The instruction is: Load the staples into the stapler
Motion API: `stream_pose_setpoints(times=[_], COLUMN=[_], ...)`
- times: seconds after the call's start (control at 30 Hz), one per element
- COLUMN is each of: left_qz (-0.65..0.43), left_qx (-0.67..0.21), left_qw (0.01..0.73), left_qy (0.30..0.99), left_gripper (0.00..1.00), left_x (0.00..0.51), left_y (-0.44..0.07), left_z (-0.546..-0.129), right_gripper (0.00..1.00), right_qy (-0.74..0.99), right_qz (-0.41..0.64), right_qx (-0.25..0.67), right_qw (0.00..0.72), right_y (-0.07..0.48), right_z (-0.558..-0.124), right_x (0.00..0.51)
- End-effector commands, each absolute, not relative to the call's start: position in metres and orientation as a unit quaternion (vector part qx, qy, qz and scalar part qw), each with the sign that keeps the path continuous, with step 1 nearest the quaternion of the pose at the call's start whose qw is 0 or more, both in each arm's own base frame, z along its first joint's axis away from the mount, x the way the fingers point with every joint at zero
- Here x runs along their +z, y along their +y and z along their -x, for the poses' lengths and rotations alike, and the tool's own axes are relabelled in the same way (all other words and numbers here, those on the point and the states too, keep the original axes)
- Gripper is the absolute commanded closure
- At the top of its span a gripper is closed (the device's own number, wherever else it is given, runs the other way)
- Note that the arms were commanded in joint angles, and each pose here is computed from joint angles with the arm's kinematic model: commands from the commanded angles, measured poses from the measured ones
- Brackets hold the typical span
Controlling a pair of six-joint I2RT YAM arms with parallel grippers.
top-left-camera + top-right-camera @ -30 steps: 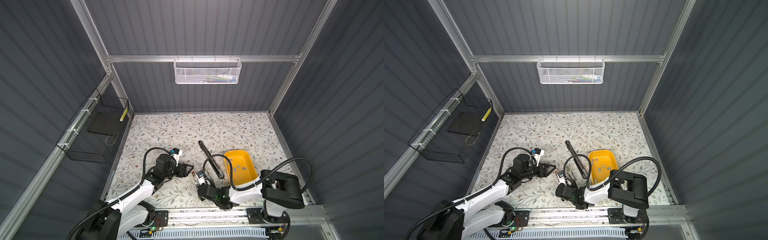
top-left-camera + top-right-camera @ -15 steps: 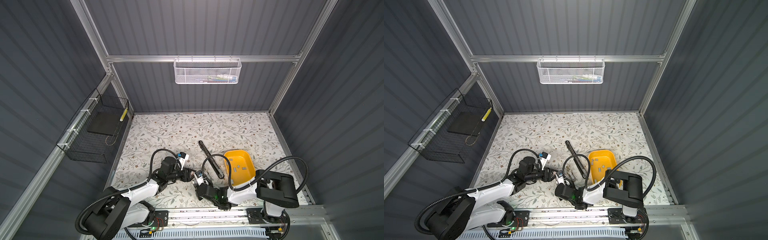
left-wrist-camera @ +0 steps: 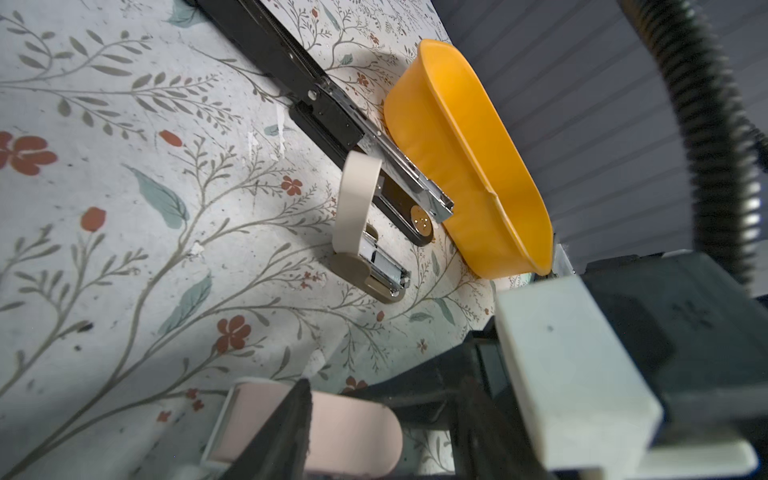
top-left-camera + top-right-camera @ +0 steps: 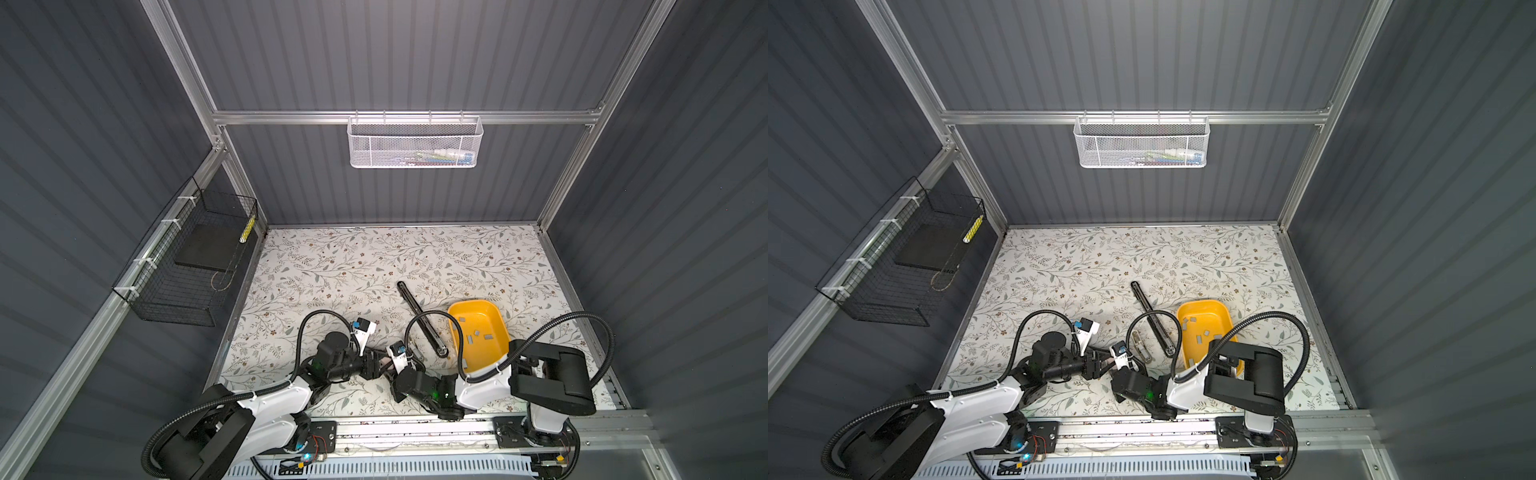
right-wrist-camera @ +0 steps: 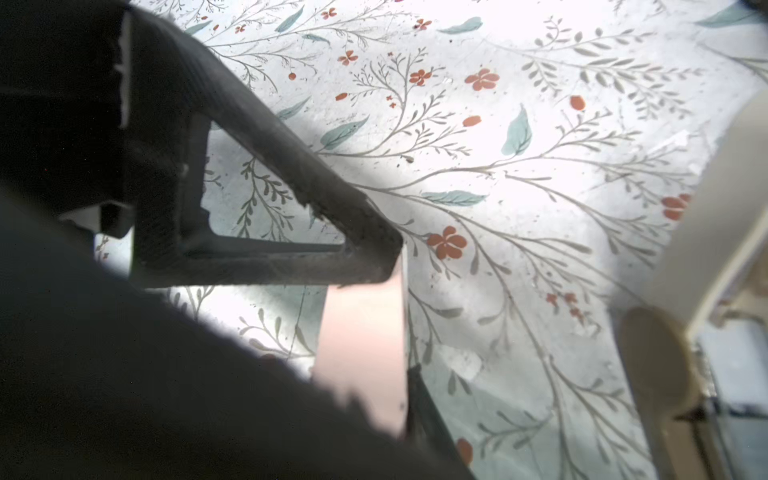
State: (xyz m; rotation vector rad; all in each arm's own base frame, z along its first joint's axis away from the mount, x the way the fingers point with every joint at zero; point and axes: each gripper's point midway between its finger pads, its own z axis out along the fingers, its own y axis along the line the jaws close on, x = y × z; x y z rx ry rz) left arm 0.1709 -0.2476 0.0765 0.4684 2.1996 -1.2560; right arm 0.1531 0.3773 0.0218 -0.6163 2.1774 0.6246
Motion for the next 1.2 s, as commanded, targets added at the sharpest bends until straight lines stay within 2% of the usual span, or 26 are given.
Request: stream_pose_setpoints(times=[0.0, 0.17, 0.3, 0.4, 0.57, 0.67, 0.9, 1.17], left_qz=[-0.188, -0.158, -0.143, -0.133, -0.117, -0.114, -0.121, -0.107], left_qx=[-0.461, -0.381, -0.344, -0.328, -0.315, -0.312, -0.332, -0.326], left_qw=[0.261, 0.295, 0.314, 0.313, 0.306, 0.306, 0.288, 0.270], left_qy=[0.827, 0.862, 0.873, 0.882, 0.891, 0.892, 0.890, 0.900], left_gripper=[0.41, 0.40, 0.38, 0.39, 0.48, 0.53, 0.53, 0.61], left_x=[0.075, 0.075, 0.083, 0.082, 0.074, 0.072, 0.060, 0.034], left_y=[-0.250, -0.232, -0.222, -0.216, -0.209, -0.207, -0.213, -0.210], left_z=[-0.162, -0.186, -0.196, -0.199, -0.197, -0.196, -0.189, -0.185], right_gripper=[0.66, 0.48, 0.47, 0.54, 0.71, 0.77, 0.82, 0.86], right_qy=[0.868, 0.860, 0.852, 0.844, 0.832, 0.835, 0.868, 0.893], right_qz=[0.269, 0.271, 0.269, 0.266, 0.260, 0.256, 0.249, 0.223], right_qx=[0.222, 0.229, 0.236, 0.246, 0.257, 0.253, 0.221, 0.202], right_qw=[0.353, 0.367, 0.382, 0.395, 0.417, 0.416, 0.369, 0.336], right_y=[0.363, 0.360, 0.357, 0.357, 0.363, 0.368, 0.375, 0.349], right_z=[-0.143, -0.144, -0.146, -0.147, -0.153, -0.158, -0.160, -0.150], right_x=[0.004, 0.025, 0.046, 0.063, 0.088, 0.087, 0.043, -0.005])
